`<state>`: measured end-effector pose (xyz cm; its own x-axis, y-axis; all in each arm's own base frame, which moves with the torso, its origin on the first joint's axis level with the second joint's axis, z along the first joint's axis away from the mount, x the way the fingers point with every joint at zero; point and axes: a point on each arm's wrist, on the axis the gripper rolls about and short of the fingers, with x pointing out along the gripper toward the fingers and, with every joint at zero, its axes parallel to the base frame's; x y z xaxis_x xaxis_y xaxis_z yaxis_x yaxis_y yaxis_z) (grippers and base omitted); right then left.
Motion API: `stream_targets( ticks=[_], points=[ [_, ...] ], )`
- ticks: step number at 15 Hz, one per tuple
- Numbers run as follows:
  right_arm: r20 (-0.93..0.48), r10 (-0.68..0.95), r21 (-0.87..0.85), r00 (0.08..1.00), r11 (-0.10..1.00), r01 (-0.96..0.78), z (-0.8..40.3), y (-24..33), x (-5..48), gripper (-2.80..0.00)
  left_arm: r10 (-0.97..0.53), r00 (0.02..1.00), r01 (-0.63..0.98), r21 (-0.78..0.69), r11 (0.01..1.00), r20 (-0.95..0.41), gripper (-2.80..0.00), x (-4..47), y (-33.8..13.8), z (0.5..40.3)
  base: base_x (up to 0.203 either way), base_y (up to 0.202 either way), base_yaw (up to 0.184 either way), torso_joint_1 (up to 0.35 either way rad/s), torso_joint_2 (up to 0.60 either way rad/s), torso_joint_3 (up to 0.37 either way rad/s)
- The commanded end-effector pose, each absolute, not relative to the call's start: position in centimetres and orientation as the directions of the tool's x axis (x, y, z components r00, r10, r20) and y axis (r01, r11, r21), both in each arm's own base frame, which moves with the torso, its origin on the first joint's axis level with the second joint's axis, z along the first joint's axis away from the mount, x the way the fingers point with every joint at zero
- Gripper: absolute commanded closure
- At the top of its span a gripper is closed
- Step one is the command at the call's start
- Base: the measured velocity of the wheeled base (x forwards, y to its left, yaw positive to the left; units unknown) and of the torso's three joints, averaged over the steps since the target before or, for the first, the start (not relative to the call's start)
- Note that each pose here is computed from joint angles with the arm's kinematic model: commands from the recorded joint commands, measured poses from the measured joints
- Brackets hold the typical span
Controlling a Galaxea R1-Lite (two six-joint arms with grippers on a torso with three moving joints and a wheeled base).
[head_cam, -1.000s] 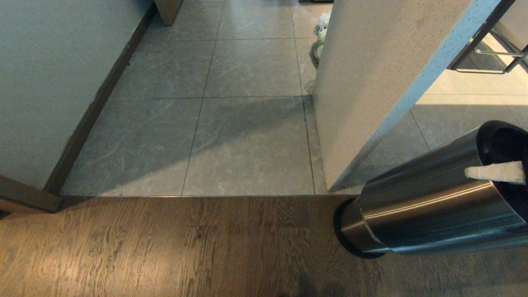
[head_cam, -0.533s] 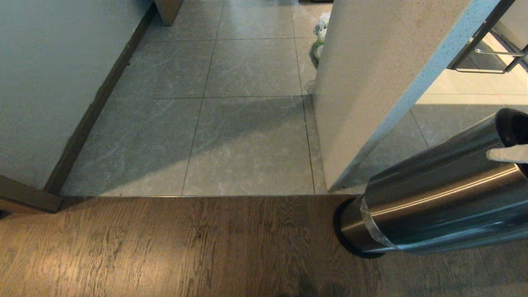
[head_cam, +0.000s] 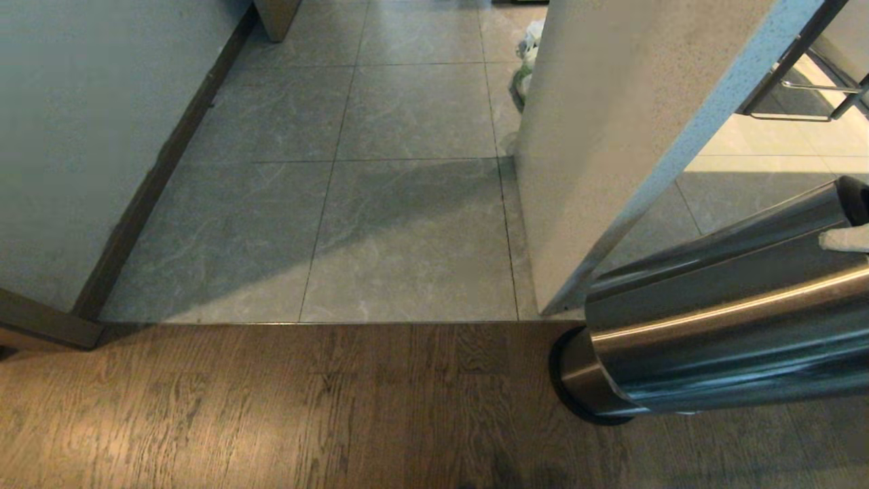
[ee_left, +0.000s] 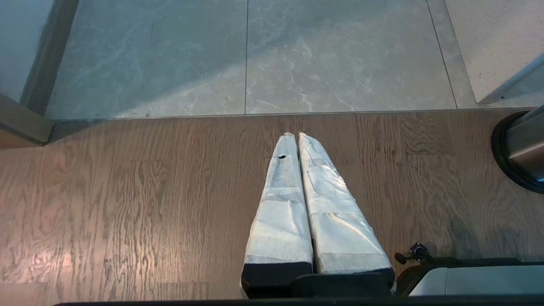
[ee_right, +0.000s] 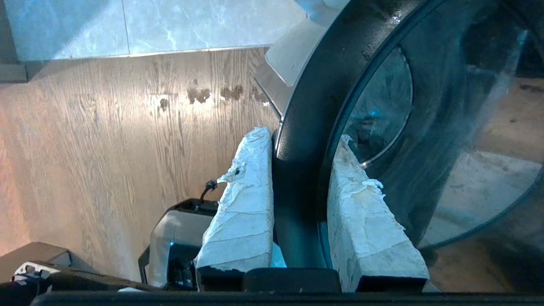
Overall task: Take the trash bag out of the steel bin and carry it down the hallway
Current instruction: Place the outer trash can on the ground
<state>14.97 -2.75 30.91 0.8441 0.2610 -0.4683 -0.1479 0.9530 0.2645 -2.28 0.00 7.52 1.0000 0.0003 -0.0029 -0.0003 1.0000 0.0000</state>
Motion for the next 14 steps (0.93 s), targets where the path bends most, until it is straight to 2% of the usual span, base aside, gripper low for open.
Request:
stream_targets(
  ticks=[1,14],
  points=[
    [-0.472,0.265,0.267,0.841,0.952,-0.150,31.0,-2.7,14.9,0.00,0.002,1.000,-0.002,0.000,1.000,-0.002,0.00,-2.3,0.0,7.5,0.000,0.000,0.000,0.000,0.00,0.000],
    [-0.415,0.237,0.232,0.878,0.961,-0.150,35.0,-2.5,13.0,0.00,0.002,1.000,-0.002,0.000,1.000,-0.003,0.00,-2.3,0.0,7.5,0.000,0.000,0.000,0.000,0.00,0.000]
  ],
)
